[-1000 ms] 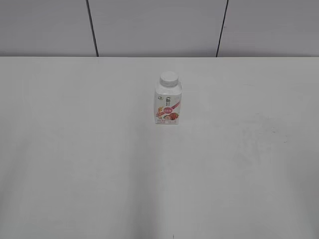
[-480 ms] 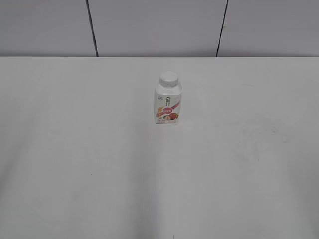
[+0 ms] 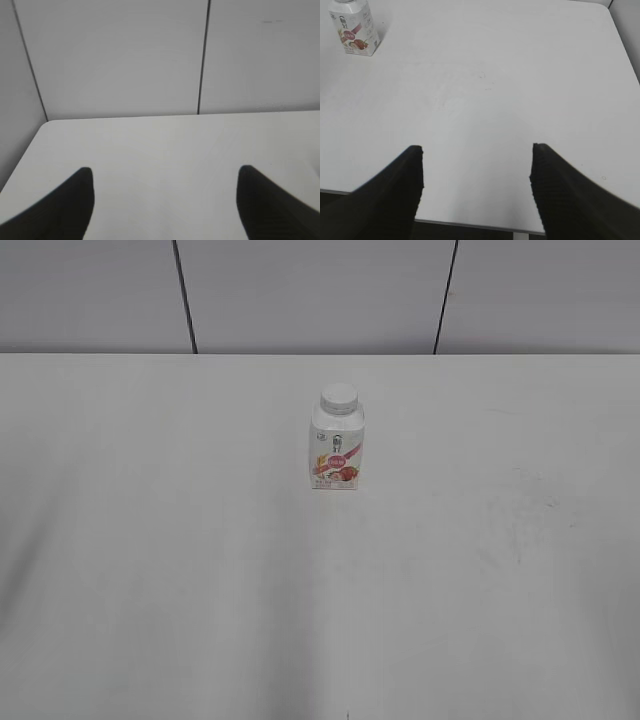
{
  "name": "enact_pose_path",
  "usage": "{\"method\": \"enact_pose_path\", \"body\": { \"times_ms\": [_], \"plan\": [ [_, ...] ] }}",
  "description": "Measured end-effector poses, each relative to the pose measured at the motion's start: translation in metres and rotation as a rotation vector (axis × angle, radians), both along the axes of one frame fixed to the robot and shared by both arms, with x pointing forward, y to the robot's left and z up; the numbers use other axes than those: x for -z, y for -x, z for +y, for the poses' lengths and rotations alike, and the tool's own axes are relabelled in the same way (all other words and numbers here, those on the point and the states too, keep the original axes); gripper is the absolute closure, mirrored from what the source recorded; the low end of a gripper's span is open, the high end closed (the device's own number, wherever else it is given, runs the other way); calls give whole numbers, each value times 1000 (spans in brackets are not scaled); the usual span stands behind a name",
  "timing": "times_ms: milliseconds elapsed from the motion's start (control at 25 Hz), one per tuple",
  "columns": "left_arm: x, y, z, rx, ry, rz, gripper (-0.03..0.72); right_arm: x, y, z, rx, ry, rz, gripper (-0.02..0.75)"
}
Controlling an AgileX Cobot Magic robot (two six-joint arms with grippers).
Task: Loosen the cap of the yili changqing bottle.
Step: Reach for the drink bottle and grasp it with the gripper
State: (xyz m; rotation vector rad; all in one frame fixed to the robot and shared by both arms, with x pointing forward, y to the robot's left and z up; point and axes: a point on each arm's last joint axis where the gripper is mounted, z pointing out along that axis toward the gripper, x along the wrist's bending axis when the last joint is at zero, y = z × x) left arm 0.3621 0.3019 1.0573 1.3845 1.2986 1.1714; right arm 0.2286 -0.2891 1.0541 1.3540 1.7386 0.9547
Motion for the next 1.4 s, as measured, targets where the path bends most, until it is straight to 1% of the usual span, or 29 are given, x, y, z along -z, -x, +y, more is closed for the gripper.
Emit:
{"method": "enact_pose_path", "body": {
  "times_ms": [160, 280, 400, 480, 680, 880, 1040, 1120, 1200, 1320, 1400],
  "plan": [
    [11, -30, -13, 87, -36, 22, 151, 0, 0, 0, 0, 0, 0, 206],
    [29, -56, -25, 144, -53, 70, 151, 0, 0, 0, 0, 0, 0, 206],
    [44, -73, -40, 219, -82, 79, 151, 0, 0, 0, 0, 0, 0, 206],
    [55, -83, -50, 272, -70, 87, 151, 0, 0, 0, 0, 0, 0, 206],
    [75, -97, -71, 428, -37, 62, 151, 0, 0, 0, 0, 0, 0, 206],
    [93, -101, -86, 583, 0, 94, 151, 0, 0, 0, 0, 0, 0, 206],
    [106, -104, -93, 676, 53, 117, 151, 0, 0, 0, 0, 0, 0, 206],
    [113, -109, -94, 762, 44, 136, 151, 0, 0, 0, 0, 0, 0, 206],
    [120, -116, -94, 843, 50, 146, 151, 0, 0, 0, 0, 0, 0, 206],
    [128, -128, -96, 950, 78, 125, 151, 0, 0, 0, 0, 0, 0, 206],
    [133, -139, -98, 1012, 66, 121, 151, 0, 0, 0, 0, 0, 0, 206]
  ]
}}
